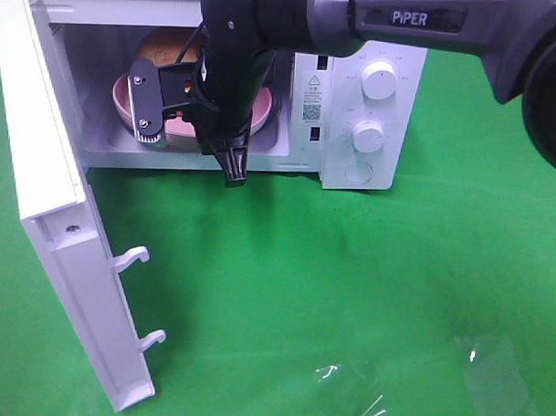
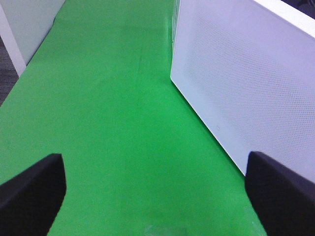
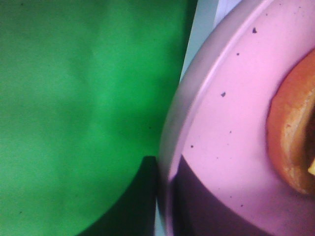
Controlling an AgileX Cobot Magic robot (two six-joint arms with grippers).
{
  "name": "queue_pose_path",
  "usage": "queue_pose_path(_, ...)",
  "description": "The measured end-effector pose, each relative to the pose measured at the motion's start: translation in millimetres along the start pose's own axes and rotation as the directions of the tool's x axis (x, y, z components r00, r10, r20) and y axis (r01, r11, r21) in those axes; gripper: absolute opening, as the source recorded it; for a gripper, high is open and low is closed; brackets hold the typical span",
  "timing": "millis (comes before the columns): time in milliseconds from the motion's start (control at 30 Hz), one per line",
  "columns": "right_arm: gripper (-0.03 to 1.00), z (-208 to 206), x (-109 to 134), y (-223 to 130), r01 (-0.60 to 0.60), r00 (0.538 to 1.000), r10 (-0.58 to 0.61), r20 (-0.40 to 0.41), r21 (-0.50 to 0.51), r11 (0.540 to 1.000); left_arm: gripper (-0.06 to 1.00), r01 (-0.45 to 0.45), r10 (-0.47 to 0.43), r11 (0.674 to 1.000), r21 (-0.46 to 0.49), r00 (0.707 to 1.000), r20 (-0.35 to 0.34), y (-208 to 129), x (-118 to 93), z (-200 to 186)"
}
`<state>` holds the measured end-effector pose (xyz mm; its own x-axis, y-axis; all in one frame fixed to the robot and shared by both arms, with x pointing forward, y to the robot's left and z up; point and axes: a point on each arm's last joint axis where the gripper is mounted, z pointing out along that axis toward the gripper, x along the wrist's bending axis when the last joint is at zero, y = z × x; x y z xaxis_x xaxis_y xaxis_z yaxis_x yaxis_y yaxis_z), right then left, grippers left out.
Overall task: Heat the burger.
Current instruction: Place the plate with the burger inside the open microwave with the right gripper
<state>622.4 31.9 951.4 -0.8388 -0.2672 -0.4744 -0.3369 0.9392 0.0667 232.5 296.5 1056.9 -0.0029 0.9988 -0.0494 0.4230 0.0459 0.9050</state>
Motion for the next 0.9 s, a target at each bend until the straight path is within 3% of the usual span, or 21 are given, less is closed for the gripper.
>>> queue_pose_path(667, 0.04, 23, -5, -10, -0.005, 1.0, 0.005, 0.012, 0.021, 1.0, 0.91, 0.0, 0.0, 1.0, 0.0, 1.0, 0.0, 0, 0, 0)
queue_pose_path(900, 0.1, 24, -8, -11, -0.001, 0.999, 0.001, 0.034, 0.018, 1.0, 0.91, 0.0, 0.0, 1.0, 0.0, 1.0, 0.0, 0, 0, 0)
